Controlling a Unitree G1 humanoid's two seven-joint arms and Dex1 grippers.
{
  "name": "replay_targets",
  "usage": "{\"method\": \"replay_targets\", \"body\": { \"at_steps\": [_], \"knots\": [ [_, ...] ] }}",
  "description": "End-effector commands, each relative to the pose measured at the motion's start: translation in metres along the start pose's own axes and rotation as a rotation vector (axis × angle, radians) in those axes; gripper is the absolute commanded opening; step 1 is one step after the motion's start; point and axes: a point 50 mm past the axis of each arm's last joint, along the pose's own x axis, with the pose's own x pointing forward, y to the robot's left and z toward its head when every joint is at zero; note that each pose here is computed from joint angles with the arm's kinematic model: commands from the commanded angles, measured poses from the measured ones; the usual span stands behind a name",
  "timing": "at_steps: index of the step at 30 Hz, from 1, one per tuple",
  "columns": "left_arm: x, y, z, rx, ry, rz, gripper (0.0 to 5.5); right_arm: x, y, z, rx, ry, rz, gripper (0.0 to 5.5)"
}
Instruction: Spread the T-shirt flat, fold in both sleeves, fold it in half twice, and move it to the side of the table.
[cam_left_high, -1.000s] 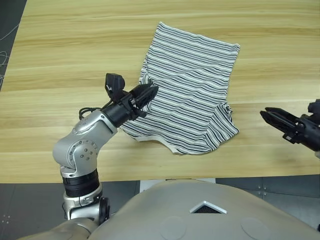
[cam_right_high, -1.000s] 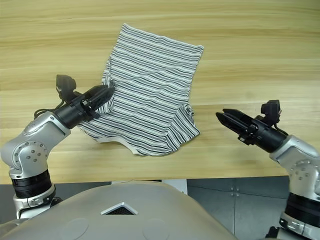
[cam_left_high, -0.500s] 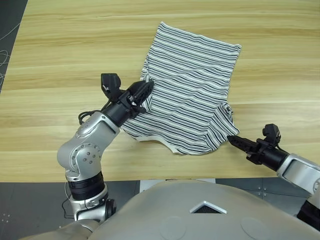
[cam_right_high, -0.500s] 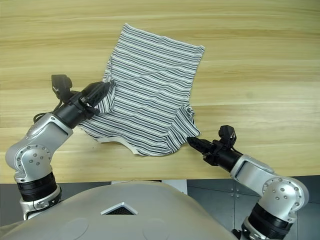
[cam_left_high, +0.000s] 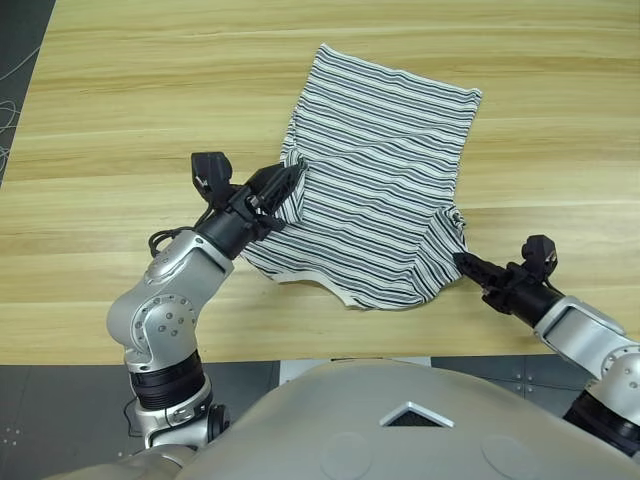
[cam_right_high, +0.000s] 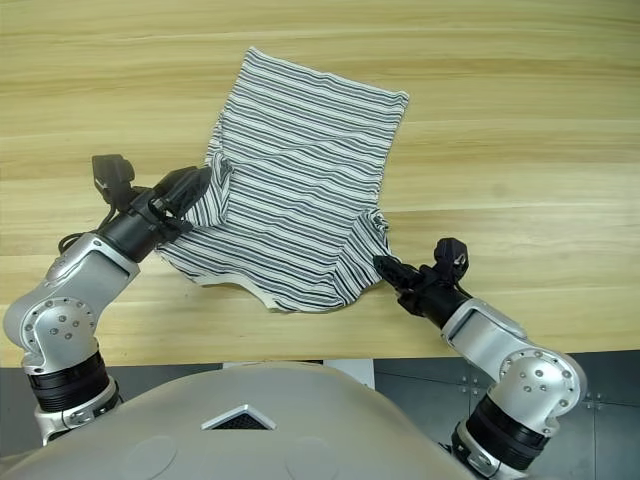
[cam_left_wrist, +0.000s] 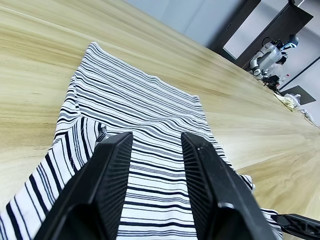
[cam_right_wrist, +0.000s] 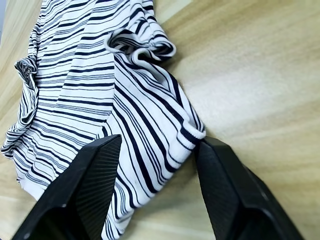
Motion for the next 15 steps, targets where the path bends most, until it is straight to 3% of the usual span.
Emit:
{"method": "replay_targets", "body": {
  "at_steps": [1,11,15],
  "knots": [
    [-0.0015,0.0014,0.0013,0.018,-0.002,0.012,1.83,0.0066,-0.0183,-0.0207,0.052,0.102,-0.142,2.35],
    [0.0011,0.0045,0.0028,0.021,-0.015,0.013,1.83,0.0118,-0.0179,-0.0177,0.039,0.065,-0.143,0.42],
    [0.0018,0.0051,0.003,0.022,-0.019,0.014,1.83,0.0118,-0.0182,-0.0153,0.034,0.055,-0.142,0.15]
  ]
}}
